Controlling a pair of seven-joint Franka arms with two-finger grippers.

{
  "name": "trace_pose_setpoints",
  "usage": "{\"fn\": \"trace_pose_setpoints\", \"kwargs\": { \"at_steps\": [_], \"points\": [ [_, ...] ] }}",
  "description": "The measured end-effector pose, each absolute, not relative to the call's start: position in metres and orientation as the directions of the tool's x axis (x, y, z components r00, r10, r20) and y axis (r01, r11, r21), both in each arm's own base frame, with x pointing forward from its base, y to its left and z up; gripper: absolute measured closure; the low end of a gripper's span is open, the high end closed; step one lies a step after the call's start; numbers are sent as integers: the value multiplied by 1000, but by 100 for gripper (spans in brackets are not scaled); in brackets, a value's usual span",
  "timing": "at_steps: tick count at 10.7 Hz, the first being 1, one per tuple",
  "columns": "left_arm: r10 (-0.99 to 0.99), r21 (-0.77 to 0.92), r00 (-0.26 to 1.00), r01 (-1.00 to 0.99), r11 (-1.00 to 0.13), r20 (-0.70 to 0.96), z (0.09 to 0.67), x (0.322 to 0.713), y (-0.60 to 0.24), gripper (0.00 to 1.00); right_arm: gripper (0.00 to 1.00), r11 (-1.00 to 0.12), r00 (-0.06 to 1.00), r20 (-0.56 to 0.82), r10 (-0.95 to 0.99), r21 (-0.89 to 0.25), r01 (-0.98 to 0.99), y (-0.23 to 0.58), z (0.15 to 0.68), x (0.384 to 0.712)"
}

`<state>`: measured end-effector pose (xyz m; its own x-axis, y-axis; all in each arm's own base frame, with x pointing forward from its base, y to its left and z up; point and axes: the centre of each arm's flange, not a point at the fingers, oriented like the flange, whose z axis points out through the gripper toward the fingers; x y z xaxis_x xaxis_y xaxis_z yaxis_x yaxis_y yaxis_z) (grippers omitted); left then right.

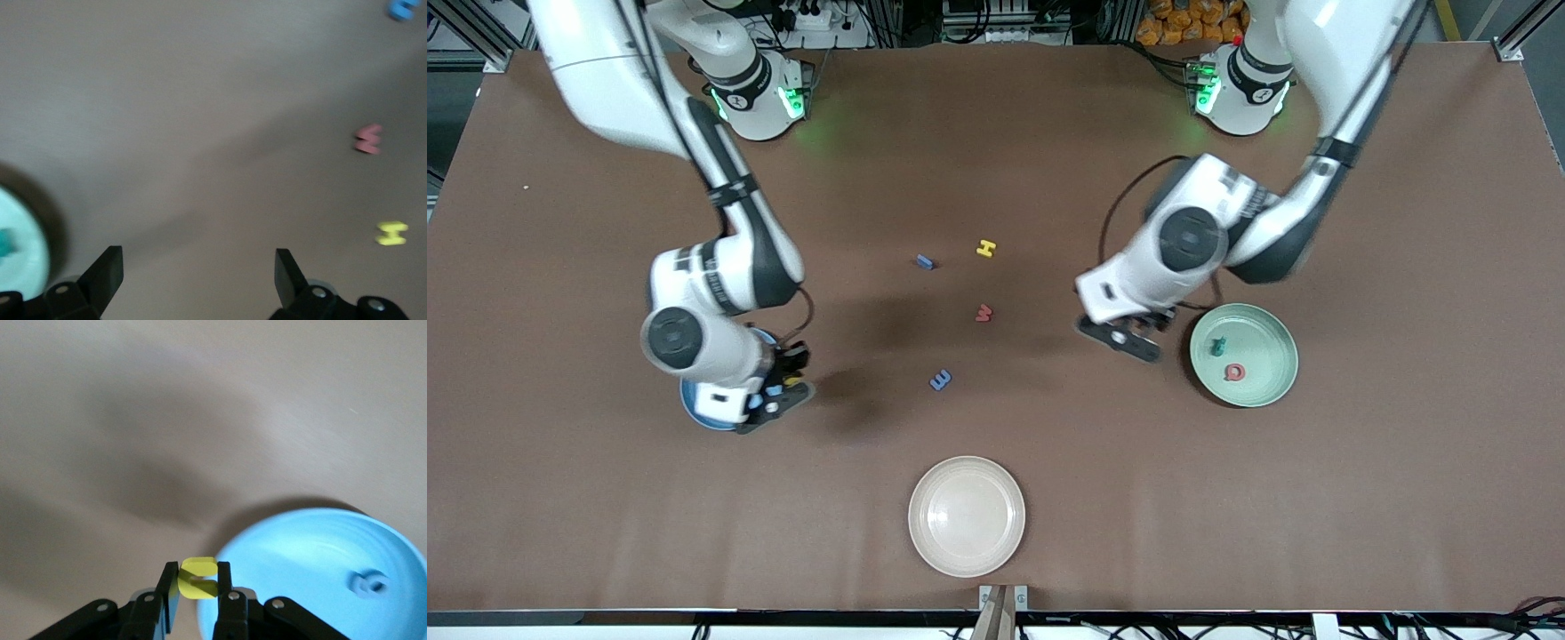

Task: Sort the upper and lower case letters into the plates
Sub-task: 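Place the yellow u on the blue plate while the left gripper grasps the H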

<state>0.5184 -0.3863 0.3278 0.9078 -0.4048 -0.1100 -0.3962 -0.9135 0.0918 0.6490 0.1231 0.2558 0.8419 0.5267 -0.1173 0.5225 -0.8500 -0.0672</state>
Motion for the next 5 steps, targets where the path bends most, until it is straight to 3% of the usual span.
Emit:
{"fn": "trace_pose_setpoints", "kwargs": {
  "at_steps": [2, 4, 5],
  "points": [
    [-373, 68, 917, -367, -928, -138, 319, 445, -468, 0, 66, -852, 844, -122, 523, -77, 517, 87, 254, 654],
    [-348, 72, 928, -341, -937, -132, 305, 390, -520, 0, 44, -849, 840, -123, 528, -81, 522, 84, 252, 654],
    [-335, 67, 932, -329, -942, -137, 291, 370, -537, 0, 29, -845, 836, -122, 535, -84, 529, 89, 251, 653]
  ]
}}
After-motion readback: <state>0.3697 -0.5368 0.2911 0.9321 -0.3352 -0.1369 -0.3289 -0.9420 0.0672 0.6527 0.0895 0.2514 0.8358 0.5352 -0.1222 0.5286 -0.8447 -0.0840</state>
